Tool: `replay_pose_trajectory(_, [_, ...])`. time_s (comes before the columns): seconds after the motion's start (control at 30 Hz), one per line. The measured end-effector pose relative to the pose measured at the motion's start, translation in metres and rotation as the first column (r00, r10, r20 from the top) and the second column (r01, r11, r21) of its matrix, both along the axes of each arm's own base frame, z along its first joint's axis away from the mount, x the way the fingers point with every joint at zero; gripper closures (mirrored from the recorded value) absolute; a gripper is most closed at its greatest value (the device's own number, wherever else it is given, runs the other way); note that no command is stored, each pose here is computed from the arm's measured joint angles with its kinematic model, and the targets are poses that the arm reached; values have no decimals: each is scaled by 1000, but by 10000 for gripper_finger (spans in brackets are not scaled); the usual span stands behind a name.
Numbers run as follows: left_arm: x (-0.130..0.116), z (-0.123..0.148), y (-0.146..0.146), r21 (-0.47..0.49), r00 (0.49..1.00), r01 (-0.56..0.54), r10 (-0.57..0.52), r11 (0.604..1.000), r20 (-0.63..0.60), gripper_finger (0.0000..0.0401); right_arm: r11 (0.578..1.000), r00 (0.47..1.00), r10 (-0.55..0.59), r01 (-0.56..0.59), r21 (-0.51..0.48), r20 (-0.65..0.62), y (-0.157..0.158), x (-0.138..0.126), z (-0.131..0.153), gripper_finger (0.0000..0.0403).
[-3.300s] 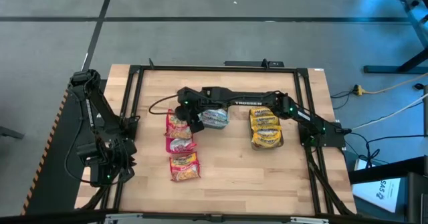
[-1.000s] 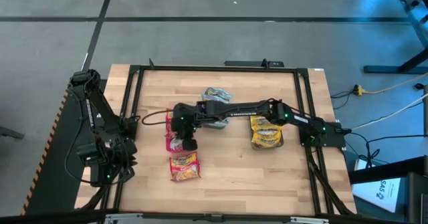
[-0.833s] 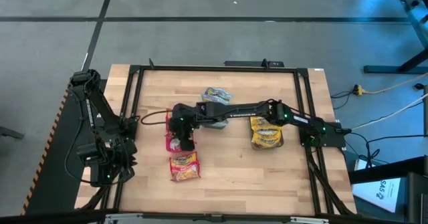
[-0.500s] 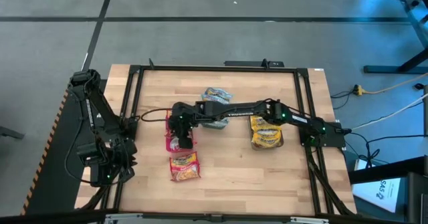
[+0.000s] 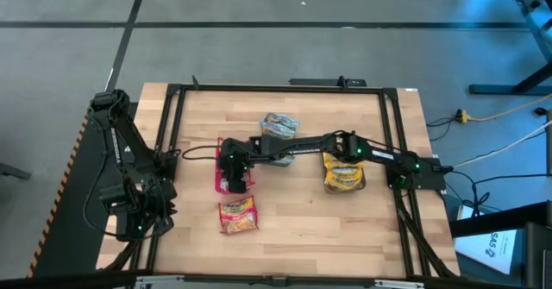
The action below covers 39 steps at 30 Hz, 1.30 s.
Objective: Sort Maruchan noodles
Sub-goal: Adjust the red noodle packs in the red bin, then put the red noodle pack into the red bin
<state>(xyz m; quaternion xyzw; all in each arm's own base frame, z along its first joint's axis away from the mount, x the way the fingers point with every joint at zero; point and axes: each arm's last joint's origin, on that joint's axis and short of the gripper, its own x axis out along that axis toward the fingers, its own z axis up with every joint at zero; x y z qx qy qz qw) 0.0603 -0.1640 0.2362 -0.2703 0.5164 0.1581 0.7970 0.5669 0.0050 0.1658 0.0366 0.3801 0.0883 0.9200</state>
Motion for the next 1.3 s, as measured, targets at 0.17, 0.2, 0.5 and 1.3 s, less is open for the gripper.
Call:
replay_pose_trajectory(0.17, [0,0,-1,-12,1000,0,0,1000,4,306,1000,1000,15,-15,13,15,1,1,3,341])
replay_pose_trajectory(0.2, [0,0,-1,-13,1000,0,0,1000,4,306,999,999,27,-28,28,23,1,1,6,341])
replay_pose_trajectory(0.5, [1,0,-1,-10,1000,-1,1,1000,10,306,953,993,102,-116,279,65,8,-10,57,341])
replay_pose_trajectory(1.3, [2,1,0,33,996,17,-20,999,82,306,930,962,230,-172,325,-149,141,-76,114,341])
